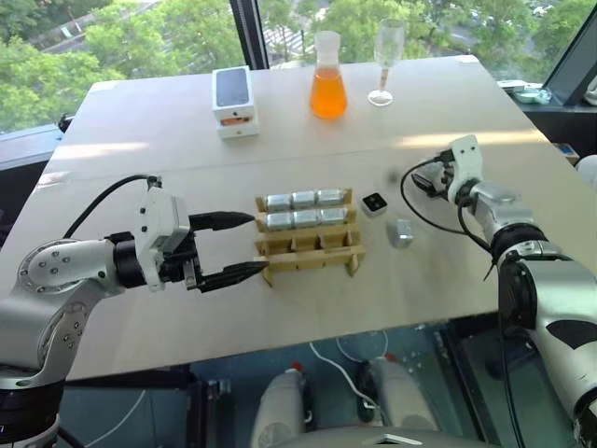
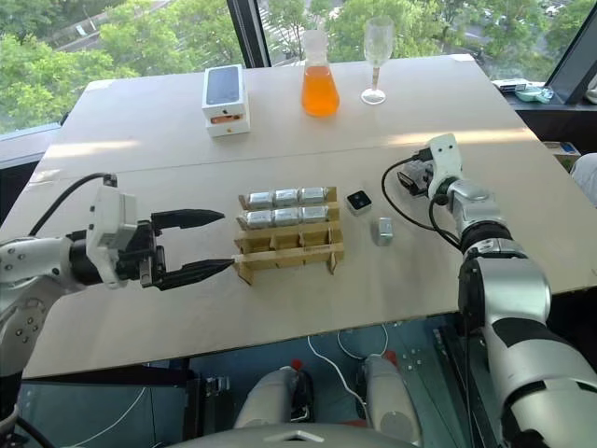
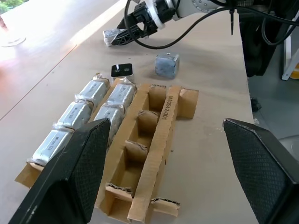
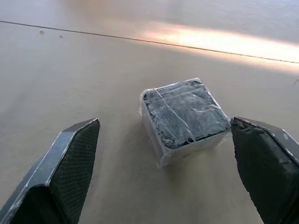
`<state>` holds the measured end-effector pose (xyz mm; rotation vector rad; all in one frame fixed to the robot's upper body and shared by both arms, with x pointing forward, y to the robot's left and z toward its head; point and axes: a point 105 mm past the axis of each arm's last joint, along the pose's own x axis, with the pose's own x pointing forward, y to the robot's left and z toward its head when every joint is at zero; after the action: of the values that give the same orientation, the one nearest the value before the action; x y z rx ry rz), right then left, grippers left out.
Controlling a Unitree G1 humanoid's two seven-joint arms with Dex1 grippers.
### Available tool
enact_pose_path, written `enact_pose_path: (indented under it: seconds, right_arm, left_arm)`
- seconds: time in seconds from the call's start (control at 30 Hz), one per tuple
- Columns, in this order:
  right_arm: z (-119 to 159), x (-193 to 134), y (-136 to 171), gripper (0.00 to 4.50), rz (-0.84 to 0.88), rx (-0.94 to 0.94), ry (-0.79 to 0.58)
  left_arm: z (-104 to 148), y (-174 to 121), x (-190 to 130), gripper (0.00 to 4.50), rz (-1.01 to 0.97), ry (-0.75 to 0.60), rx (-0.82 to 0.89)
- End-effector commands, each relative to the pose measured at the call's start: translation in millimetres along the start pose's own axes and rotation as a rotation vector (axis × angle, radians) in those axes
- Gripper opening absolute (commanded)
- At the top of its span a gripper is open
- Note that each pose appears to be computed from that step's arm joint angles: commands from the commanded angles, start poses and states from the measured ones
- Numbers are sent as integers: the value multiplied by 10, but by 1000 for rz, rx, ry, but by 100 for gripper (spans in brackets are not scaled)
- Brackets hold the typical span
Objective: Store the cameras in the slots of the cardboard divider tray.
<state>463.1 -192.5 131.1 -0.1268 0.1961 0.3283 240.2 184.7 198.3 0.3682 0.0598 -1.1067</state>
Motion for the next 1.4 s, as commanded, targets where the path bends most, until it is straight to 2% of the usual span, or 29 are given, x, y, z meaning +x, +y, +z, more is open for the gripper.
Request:
enact_pose_path:
  seconds: [0.03,0.3,0.43,0.77,1.33,1.37,1.4]
  right_arm:
    - [222,13,-32,442,-24,-14,-59]
    - [212,29,-11,442,-25,-22,-45]
    - [205,34,18,349,-4,-26,-38]
    - [161,25,97,349,81,-53,-11]
    - [204,67,109,349,30,9,-40]
    - [207,69,110,298,28,11,-42]
    - [208,71,112,279,26,12,-43]
  left_arm:
    - [96,-9,-48,398,21,-6,41]
    - [91,-18,-77,398,34,1,39]
    - [90,-22,-93,398,38,3,40]
    - [78,-7,-88,398,40,5,43]
    - [89,20,-80,398,35,9,57]
    - [88,20,-81,398,37,10,57]
    - [88,22,-82,398,38,9,57]
